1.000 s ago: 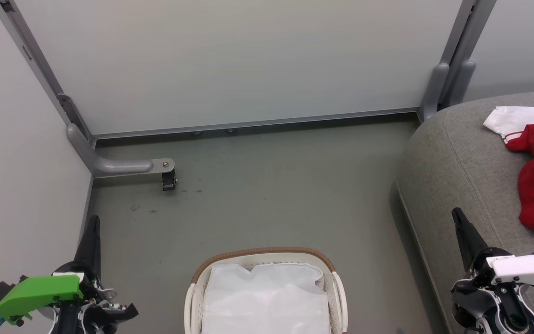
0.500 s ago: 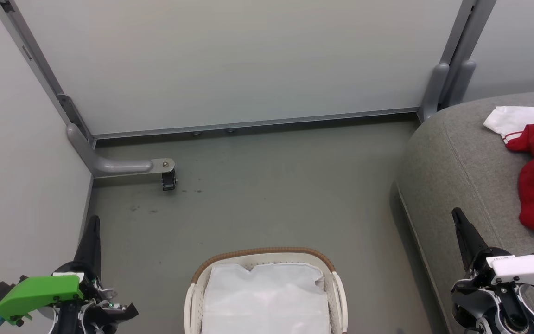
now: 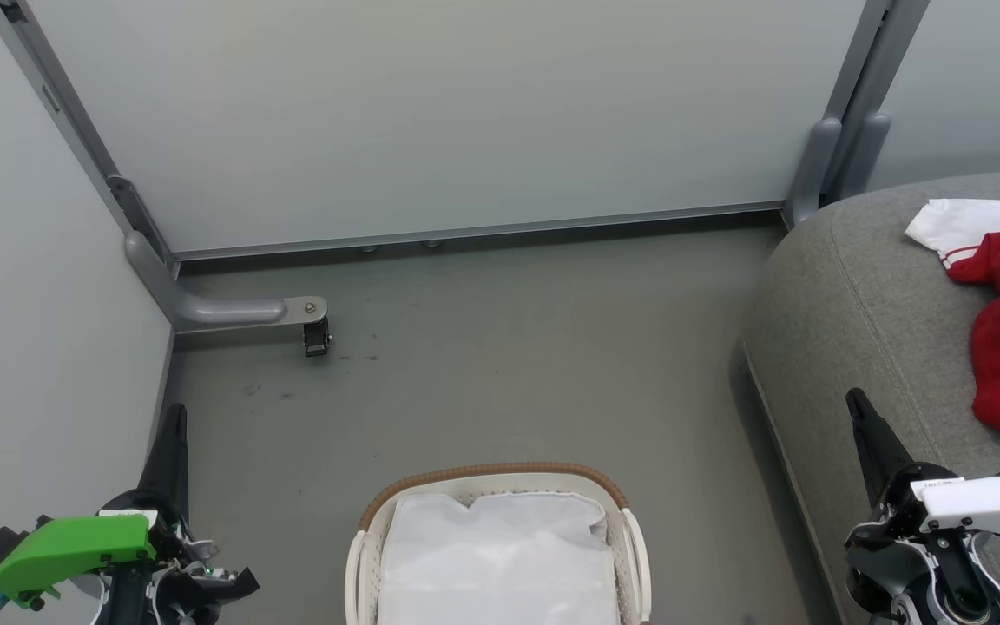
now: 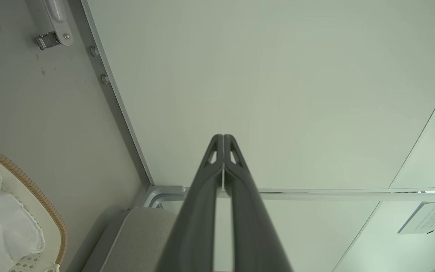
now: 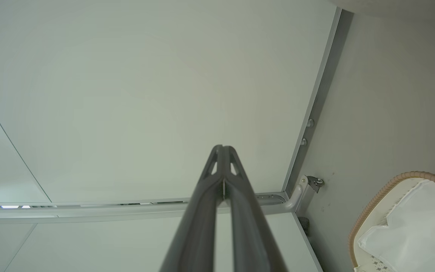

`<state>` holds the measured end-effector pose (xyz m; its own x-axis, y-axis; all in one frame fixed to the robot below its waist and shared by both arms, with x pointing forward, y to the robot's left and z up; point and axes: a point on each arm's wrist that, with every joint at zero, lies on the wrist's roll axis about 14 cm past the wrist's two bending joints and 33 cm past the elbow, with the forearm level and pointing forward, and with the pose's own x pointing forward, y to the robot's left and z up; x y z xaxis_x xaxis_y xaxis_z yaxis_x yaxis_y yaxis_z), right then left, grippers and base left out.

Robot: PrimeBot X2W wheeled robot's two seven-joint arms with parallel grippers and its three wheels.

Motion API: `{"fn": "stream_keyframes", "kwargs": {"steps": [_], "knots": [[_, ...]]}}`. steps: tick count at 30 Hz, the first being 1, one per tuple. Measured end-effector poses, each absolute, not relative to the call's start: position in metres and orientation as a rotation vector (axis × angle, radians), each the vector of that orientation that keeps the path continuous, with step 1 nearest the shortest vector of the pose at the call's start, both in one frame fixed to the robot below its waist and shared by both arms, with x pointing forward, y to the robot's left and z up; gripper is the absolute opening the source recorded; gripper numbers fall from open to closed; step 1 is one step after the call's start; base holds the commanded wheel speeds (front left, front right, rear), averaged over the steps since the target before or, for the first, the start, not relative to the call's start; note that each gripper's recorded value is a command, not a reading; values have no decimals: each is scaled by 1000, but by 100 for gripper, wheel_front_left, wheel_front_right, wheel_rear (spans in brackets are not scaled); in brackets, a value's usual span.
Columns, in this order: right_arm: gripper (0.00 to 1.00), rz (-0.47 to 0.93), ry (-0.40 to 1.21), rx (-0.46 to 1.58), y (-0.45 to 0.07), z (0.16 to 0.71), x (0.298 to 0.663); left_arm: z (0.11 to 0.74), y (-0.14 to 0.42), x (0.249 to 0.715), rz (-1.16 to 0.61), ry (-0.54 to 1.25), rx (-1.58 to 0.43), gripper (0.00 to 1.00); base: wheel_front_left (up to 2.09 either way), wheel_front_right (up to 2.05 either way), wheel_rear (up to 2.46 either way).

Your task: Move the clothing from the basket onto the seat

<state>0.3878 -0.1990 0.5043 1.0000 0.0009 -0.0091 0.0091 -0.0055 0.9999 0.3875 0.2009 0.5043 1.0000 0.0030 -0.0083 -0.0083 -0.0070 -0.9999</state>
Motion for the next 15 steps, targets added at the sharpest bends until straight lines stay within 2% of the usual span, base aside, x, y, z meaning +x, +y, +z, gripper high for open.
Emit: {"fn": "stream_keyframes", "kwargs": {"steps": [15], "knots": [[0,-6,8,1576,-199,504,388,504,201,387,9,4,-1578,0,0,0,0]]}}
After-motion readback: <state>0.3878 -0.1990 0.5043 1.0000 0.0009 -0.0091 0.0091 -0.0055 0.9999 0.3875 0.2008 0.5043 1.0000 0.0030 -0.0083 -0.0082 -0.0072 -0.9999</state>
